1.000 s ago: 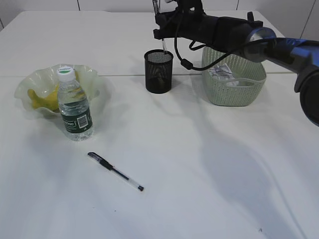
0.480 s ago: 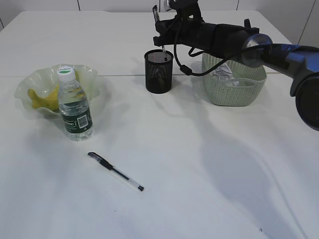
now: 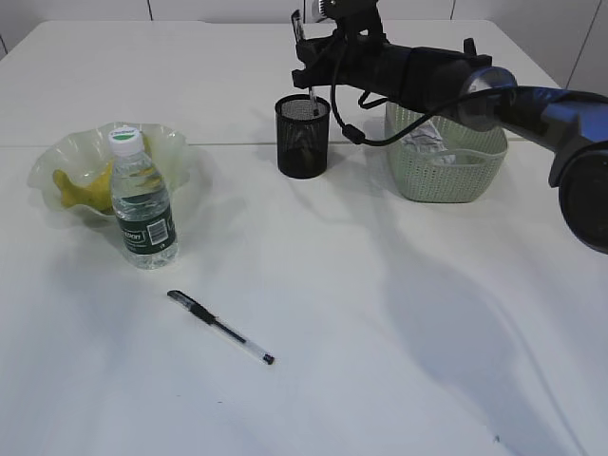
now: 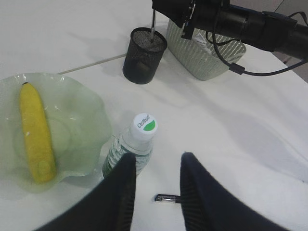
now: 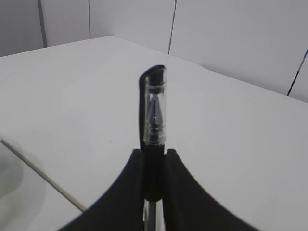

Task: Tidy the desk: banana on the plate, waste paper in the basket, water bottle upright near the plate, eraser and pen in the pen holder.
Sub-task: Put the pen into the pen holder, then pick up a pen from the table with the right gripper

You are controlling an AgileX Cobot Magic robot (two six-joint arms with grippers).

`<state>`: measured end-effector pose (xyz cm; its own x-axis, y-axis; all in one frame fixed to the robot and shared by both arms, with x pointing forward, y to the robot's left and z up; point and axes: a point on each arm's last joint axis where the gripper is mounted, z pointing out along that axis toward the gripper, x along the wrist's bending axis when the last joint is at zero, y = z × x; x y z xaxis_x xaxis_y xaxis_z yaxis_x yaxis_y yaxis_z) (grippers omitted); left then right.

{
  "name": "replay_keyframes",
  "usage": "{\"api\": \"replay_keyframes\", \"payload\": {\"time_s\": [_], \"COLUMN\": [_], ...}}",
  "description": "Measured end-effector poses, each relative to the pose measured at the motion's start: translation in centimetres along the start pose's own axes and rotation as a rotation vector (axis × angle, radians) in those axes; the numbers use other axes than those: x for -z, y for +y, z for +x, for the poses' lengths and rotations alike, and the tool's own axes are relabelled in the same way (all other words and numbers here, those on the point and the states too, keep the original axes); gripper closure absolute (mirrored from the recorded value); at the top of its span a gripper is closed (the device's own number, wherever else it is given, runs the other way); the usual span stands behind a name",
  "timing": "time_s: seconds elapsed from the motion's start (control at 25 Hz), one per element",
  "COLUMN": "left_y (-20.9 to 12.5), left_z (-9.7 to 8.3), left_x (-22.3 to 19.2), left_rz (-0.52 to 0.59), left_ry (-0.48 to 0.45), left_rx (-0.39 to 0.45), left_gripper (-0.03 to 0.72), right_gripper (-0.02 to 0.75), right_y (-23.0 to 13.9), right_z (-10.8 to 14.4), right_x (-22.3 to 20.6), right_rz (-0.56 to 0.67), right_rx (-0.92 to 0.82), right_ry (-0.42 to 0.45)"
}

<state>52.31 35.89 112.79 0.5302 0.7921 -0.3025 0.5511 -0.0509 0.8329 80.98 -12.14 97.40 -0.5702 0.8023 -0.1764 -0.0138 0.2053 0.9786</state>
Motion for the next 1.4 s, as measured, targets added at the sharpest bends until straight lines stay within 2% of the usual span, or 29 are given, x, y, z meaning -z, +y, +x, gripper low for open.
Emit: {"api": "replay_keyframes", "payload": {"time_s": [0.16, 0.44, 0.68, 1.12, 1.4], "left_y": [0.0, 0.0, 0.0, 0.0, 0.0], "left_z": [0.0, 0.0, 0.0, 0.0, 0.0], "left_x": [0.0, 0.0, 0.0, 0.0, 0.0], "left_rz": [0.0, 0.0, 0.0, 0.0, 0.0], "left_ry": [0.0, 0.0, 0.0, 0.0, 0.0], "left_rx": [0.0, 0.0, 0.0, 0.0, 0.0], "left_gripper": [0.473, 0.473, 0.473, 0.473, 0.473], "right_gripper": [0.685, 0.611, 0.583, 0.566, 0.564], "right_y": [0.0, 0.1, 0.1, 0.1, 1.9], "right_z": [0.0, 0.0, 0.0, 0.0, -0.4], "right_x": [0.0, 0.0, 0.0, 0.0, 0.1], "right_rz": [0.0, -0.001, -0.001, -0.001, -0.049], "right_rx": [0.0, 0.001, 0.001, -0.002, -0.064], "right_ry": [-0.002, -0.002, -0.002, -0.002, -0.01]}}
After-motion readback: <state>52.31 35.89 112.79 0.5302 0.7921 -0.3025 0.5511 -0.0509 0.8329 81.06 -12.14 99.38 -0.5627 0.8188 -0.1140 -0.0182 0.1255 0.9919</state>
